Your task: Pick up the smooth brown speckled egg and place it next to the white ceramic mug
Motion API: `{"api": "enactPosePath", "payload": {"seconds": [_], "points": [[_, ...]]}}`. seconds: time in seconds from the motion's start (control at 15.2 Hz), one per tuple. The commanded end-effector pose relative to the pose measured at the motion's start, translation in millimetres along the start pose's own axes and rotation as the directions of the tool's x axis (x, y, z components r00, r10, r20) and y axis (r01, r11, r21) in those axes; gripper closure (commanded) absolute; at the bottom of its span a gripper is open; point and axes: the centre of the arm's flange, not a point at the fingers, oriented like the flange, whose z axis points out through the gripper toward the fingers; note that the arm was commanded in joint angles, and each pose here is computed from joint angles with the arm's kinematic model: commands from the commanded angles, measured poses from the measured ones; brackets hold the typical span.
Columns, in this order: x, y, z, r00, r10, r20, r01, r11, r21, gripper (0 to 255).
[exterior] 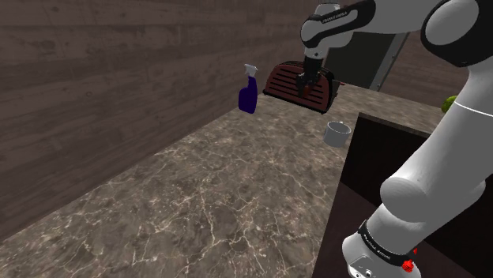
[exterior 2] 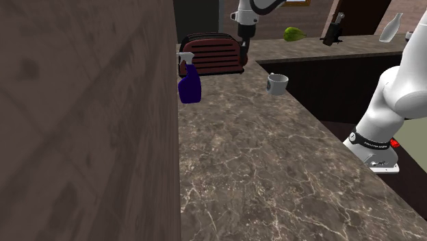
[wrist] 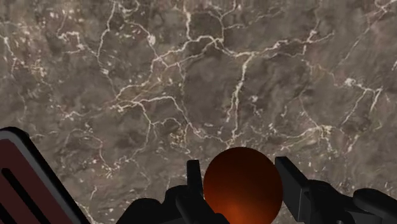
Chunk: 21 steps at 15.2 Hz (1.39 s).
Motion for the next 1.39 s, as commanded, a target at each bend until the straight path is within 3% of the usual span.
{"api": "enactPosePath", "payload": {"seconds": [0.0, 0.79, 1.32], "points": [[-1, 27, 3, 1.0, -0.002, 0.0, 0.002, 1.0, 0.0, 255], [-14, 179, 11, 1.0, -0.002, 0.0, 0.002, 1.0, 0.0, 255], [-15, 176, 53, 1.0, -0.002, 0.0, 0.002, 1.0, 0.0, 255]]}}
